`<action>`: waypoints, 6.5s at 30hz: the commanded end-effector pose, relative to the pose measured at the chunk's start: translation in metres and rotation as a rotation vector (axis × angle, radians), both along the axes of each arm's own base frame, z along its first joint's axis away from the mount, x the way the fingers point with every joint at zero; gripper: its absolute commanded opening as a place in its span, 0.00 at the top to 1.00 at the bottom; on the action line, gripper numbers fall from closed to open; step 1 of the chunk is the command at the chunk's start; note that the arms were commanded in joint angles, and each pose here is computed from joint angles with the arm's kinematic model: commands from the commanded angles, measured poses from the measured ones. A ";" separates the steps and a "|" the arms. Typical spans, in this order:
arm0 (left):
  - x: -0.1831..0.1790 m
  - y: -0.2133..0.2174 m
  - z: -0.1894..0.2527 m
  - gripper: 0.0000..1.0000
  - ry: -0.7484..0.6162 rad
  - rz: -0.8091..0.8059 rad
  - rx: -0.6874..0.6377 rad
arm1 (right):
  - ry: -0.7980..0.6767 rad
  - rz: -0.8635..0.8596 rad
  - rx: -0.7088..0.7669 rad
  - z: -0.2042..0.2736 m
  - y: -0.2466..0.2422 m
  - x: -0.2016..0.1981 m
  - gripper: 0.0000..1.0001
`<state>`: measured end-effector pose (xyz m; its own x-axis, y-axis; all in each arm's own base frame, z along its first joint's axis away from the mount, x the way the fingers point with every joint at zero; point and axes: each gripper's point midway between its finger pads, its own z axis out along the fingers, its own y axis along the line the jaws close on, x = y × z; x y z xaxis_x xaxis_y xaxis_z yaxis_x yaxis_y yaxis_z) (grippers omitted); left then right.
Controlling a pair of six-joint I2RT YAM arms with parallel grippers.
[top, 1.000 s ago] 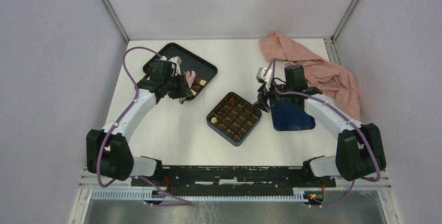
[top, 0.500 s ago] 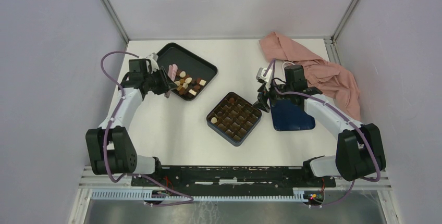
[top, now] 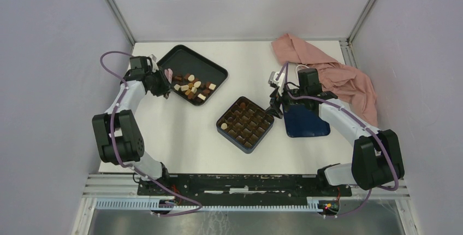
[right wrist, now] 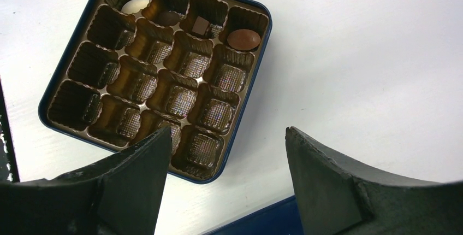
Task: Pack the chocolate
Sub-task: Pick up the fake chocolate from the plate, then place the fake chocolate in the packing box.
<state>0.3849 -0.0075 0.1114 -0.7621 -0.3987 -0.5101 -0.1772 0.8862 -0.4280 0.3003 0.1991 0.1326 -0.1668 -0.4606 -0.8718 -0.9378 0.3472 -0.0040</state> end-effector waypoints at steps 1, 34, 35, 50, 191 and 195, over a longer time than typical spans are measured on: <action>0.013 0.031 0.001 0.66 0.006 0.023 0.145 | -0.072 0.032 0.038 0.025 0.006 0.008 0.18; 0.035 0.044 -0.040 0.64 0.183 -0.021 0.168 | -0.067 0.051 0.058 0.029 0.010 0.004 0.18; 0.034 0.045 -0.040 0.64 0.185 -0.022 0.169 | -0.068 0.052 0.058 0.029 0.010 0.004 0.18; 0.035 0.038 -0.050 0.61 0.202 -0.046 0.130 | -0.061 0.048 0.052 0.025 0.009 0.005 0.18; -0.142 -0.146 0.095 0.98 -0.199 -0.422 -0.149 | -0.399 0.414 0.078 0.030 0.013 -0.053 0.16; -0.166 -0.160 0.099 0.98 -0.188 -0.466 -0.169 | -0.370 0.378 0.057 0.030 0.011 -0.046 0.16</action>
